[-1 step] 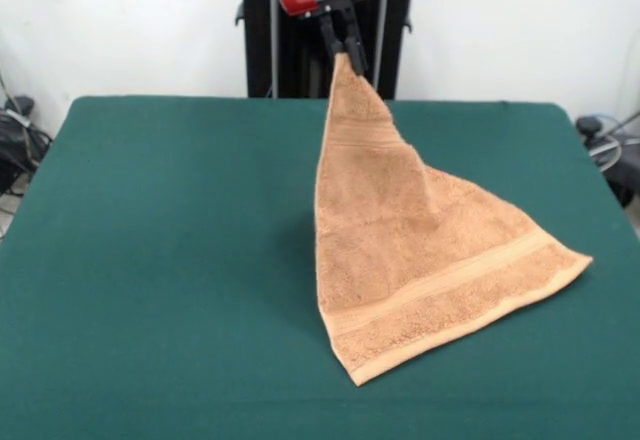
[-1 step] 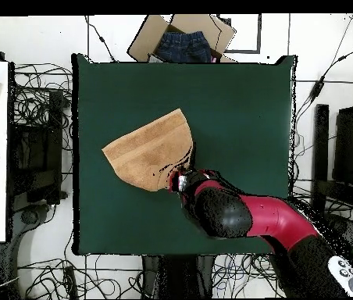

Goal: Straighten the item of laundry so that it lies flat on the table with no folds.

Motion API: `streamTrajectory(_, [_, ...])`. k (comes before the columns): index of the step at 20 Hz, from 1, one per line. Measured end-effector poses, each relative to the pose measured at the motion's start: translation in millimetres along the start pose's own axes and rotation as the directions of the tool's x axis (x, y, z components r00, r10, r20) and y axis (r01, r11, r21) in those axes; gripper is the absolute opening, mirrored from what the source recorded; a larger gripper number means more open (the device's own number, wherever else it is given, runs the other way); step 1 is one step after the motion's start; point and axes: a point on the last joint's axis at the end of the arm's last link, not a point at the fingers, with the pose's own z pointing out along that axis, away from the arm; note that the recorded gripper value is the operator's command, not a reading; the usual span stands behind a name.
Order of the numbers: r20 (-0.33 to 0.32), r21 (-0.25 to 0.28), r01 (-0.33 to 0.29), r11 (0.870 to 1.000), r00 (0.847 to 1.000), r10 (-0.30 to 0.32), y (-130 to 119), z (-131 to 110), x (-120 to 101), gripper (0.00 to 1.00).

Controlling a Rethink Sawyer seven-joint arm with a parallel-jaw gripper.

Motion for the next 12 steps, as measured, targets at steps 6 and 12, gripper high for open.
streamTrajectory(6, [0.002,-0.008,0.002,1.000,1.000,-0.002,-21.9,7.5,9.1,0.00])
streamTrajectory(12, [0.010,-0.020,-0.005,1.000,1.000,0.005,-45.7,17.0,16.6,0.00])
